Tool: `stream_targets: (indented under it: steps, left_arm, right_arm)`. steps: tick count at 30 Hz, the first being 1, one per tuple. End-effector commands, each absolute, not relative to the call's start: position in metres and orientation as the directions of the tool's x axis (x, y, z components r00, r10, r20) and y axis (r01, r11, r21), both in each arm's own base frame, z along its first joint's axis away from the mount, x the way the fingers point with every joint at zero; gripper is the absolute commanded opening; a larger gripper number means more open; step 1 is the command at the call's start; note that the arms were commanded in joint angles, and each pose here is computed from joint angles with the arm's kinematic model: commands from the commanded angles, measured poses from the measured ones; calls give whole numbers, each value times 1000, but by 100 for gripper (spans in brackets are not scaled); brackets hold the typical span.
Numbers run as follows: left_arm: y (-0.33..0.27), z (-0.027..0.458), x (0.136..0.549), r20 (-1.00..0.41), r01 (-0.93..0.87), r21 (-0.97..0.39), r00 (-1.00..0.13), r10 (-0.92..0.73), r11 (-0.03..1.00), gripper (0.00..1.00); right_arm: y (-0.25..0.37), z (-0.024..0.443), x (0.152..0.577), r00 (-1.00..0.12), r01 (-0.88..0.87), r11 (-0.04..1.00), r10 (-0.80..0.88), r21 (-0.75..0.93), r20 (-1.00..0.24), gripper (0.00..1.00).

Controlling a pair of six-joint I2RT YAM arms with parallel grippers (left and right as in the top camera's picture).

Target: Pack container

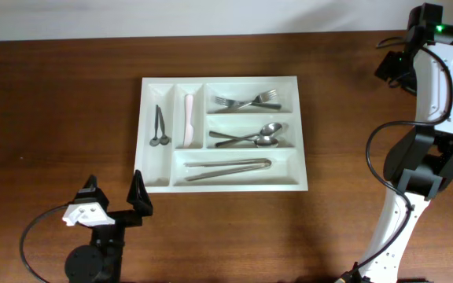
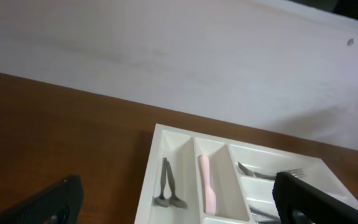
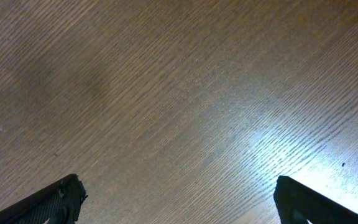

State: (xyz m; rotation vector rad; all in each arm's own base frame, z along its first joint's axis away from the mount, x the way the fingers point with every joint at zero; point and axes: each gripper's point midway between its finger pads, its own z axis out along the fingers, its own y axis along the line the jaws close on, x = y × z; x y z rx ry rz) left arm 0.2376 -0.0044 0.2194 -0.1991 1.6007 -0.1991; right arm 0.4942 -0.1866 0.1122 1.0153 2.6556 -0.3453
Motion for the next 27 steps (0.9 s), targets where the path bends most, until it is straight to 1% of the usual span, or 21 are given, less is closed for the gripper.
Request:
stream_targets:
  steps: [1, 4, 9, 16, 18, 27]
  left_arm:
    - [-12, 205, 237, -973, 34, -226, -58, -224, 974, 99]
    - [-12, 198, 237, -976, 34, -211, -61, -209, 977, 99]
    - [-7, 175, 237, -971, 9, -212, -115, -210, 977, 99]
    - [-1, 134, 229, -939, -49, -207, -269, -213, 977, 99]
    - [0, 135, 229, -945, -43, -183, -269, -187, 982, 99]
    - [2, 135, 229, -945, -56, -180, -266, -188, 982, 99]
  right_arm:
    - [-187, 144, 497, -691, 684, 723, 604, -91, -397, 99]
    - [-187, 144, 497, -691, 684, 723, 604, -91, -397, 99]
    - [-187, 144, 497, -691, 684, 723, 604, -91, -397, 99]
    - [-186, 144, 497, -691, 684, 724, 604, -91, -397, 99]
    - [-186, 144, 497, -691, 684, 724, 604, -91, -397, 99]
    - [-187, 144, 497, -691, 684, 723, 604, -91, -397, 99]
